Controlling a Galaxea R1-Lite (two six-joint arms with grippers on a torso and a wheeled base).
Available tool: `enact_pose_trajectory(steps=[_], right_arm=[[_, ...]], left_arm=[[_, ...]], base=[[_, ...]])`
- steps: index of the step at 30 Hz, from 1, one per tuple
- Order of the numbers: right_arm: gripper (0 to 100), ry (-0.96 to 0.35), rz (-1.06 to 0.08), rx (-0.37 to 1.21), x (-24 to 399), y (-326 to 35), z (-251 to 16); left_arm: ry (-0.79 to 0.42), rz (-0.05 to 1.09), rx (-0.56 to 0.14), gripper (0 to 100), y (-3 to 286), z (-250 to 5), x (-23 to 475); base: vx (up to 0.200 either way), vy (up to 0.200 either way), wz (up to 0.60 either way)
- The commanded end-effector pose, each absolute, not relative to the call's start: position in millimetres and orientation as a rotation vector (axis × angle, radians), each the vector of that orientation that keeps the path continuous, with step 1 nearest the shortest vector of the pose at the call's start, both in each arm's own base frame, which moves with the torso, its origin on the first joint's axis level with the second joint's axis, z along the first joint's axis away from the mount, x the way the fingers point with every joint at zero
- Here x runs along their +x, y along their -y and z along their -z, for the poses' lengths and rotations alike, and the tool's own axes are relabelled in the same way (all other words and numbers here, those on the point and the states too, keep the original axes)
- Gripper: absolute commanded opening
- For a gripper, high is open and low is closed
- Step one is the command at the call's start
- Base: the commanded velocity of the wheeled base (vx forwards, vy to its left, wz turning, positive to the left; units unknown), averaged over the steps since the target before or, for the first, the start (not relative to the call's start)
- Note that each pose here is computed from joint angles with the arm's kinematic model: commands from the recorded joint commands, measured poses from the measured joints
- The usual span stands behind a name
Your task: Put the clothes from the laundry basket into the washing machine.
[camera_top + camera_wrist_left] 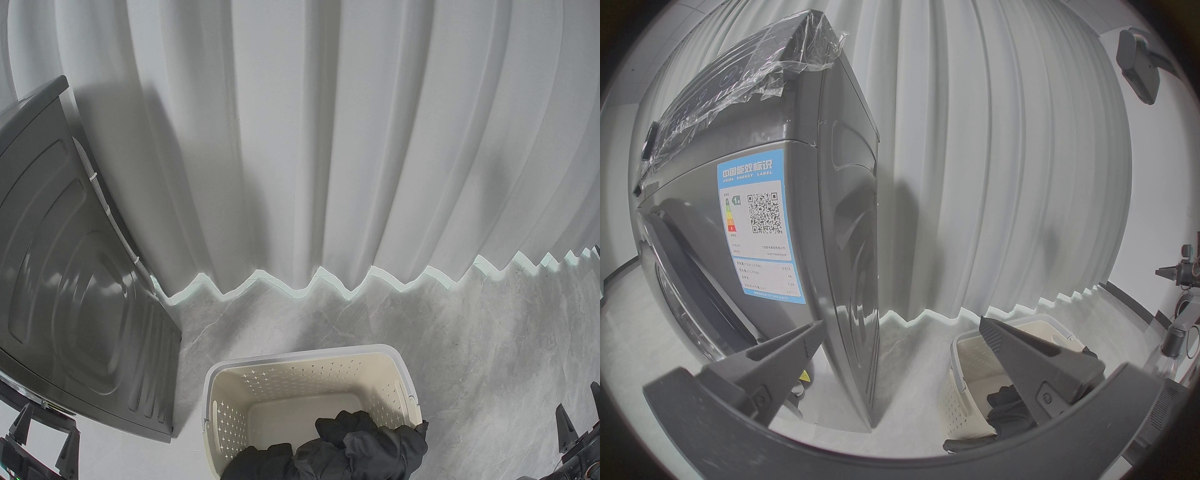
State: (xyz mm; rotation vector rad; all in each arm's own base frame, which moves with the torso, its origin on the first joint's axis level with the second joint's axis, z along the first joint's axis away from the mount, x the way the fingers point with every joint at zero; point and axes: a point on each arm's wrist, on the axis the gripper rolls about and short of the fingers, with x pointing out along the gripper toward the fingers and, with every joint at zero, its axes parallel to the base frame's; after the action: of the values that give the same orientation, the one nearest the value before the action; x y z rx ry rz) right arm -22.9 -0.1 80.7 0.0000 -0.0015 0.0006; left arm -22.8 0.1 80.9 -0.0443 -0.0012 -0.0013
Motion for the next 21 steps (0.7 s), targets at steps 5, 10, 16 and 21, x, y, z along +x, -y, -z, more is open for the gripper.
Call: enact_pose_trajectory(steps=[5, 10, 16, 21], right_arm=[[100, 0.000, -0.002, 0.000, -22.8, 0.1, -75.5], [100, 0.000, -0.002, 0.000, -22.8, 0.1, -75.5], [100, 0.000, -0.002, 0.000, -22.8, 0.1, -75.5], [100, 0.000, -0.002, 0.000, -22.8, 0.1, -75.5]], left_arm=[[0.002, 0.000, -0.044, 100, -0.1, -76.1, -22.8], [0.002, 0.000, -0.044, 100, -0.1, -76.1, -22.8], [0.002, 0.000, -0.044, 100, -0.1, -76.1, -22.8], [0.001, 0.002, -0.044, 100, -0.2, -76.1, -22.8]], base=[[0.000, 0.000, 0.00], [0.000, 0.000, 0.00], [0.000, 0.000, 0.00], [0.000, 0.000, 0.00]])
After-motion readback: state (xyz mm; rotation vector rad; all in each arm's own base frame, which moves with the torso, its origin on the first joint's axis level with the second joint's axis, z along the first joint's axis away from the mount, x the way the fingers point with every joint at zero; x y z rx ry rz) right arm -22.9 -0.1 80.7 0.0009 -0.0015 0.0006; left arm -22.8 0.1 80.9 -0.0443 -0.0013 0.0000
